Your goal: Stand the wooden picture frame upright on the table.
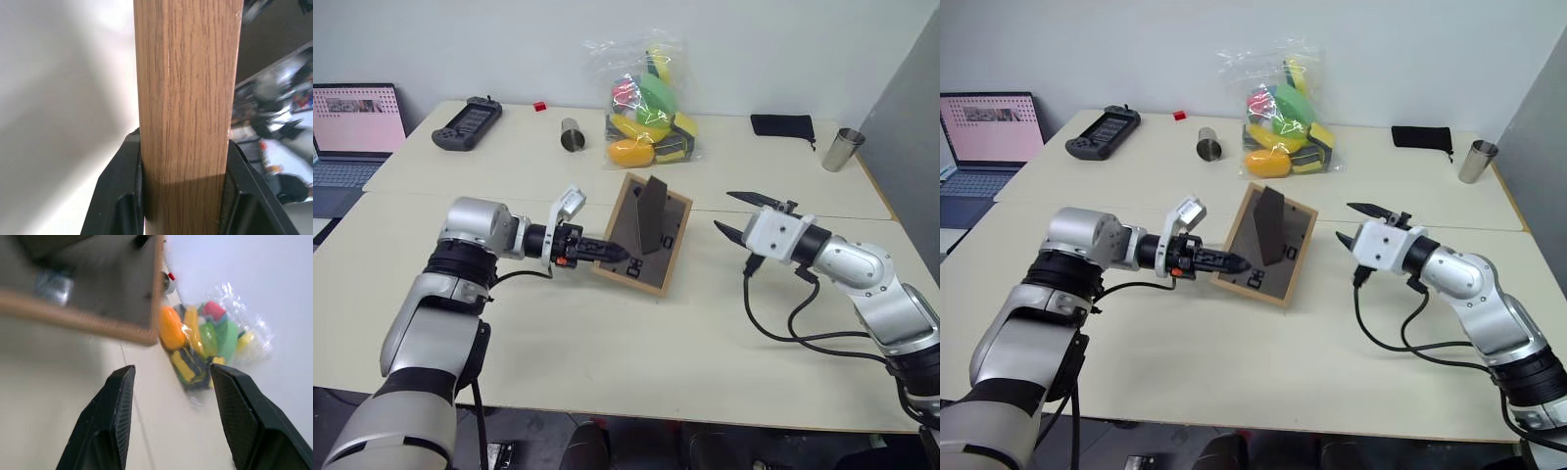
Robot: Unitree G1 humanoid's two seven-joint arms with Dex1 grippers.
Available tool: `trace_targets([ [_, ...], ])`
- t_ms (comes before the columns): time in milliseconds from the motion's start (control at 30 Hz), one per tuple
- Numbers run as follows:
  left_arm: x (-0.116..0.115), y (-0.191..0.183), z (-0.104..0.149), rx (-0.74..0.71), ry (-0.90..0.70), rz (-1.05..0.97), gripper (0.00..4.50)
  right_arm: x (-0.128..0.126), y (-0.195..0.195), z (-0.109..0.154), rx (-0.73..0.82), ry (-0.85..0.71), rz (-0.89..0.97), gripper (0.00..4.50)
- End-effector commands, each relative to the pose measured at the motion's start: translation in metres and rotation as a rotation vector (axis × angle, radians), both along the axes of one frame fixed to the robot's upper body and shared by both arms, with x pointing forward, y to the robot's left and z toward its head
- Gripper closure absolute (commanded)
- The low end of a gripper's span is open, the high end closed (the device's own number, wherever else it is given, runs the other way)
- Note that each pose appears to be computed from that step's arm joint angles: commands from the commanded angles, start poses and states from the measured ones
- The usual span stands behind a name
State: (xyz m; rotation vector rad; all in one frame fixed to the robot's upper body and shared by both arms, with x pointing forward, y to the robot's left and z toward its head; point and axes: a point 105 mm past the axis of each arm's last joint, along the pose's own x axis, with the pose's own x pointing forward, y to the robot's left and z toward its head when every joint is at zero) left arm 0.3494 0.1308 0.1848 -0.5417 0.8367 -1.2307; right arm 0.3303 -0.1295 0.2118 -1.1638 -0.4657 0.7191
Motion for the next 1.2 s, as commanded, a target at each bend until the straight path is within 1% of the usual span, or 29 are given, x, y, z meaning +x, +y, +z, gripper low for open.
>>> trace_targets([
  [33,0.000,-0.003,0.038,-0.110,-0.050,-0.010,3.21,-0.003,-0.002,-0.004,-0.111,-0.137,0.060,1.94],
  [67,-0.002,-0.004,0.041,-0.118,-0.046,-0.020,3.21,-0.003,-0.003,-0.009,-0.156,-0.170,0.081,1.94],
  [100,-0.004,-0.005,0.044,-0.122,-0.042,-0.031,3.21,-0.002,-0.004,-0.013,-0.162,-0.177,0.089,1.94],
  [133,-0.008,-0.005,0.046,-0.122,-0.040,-0.048,3.21,0.001,-0.004,-0.015,-0.172,-0.191,0.094,1.60],
  [167,-0.010,-0.006,0.047,-0.120,-0.039,-0.059,3.21,0.003,-0.005,-0.017,-0.175,-0.200,0.097,1.47],
  [200,-0.011,-0.006,0.048,-0.120,-0.031,-0.059,3.21,0.007,-0.004,-0.016,-0.178,-0.224,0.095,1.16],
  [233,-0.012,-0.006,0.049,-0.120,-0.026,-0.057,3.21,0.009,-0.004,-0.016,-0.184,-0.244,0.097,0.99],
  [333,-0.013,-0.006,0.051,-0.138,0.001,-0.049,3.21,0.016,-0.003,-0.017,-0.227,-0.292,0.098,0.15],
  [400,-0.018,-0.006,0.047,-0.123,0.009,-0.064,3.21,0.019,0.000,-0.018,-0.235,-0.317,0.109,0.15],
  [633,-0.023,-0.009,0.038,-0.123,0.056,-0.064,3.21,0.026,0.014,-0.012,-0.194,-0.369,0.123,0.15],
  [800,-0.027,-0.015,0.033,-0.125,0.075,-0.076,3.21,0.025,0.033,-0.006,-0.170,-0.407,0.157,0.15],
  [1033,-0.026,-0.022,0.031,-0.136,0.083,-0.078,3.21,0.023,0.057,-0.003,-0.142,-0.441,0.193,0.15],
  [1200,-0.027,-0.022,0.031,-0.136,0.088,-0.073,3.21,0.026,0.064,-0.002,-0.126,-0.452,0.186,0.15],
])
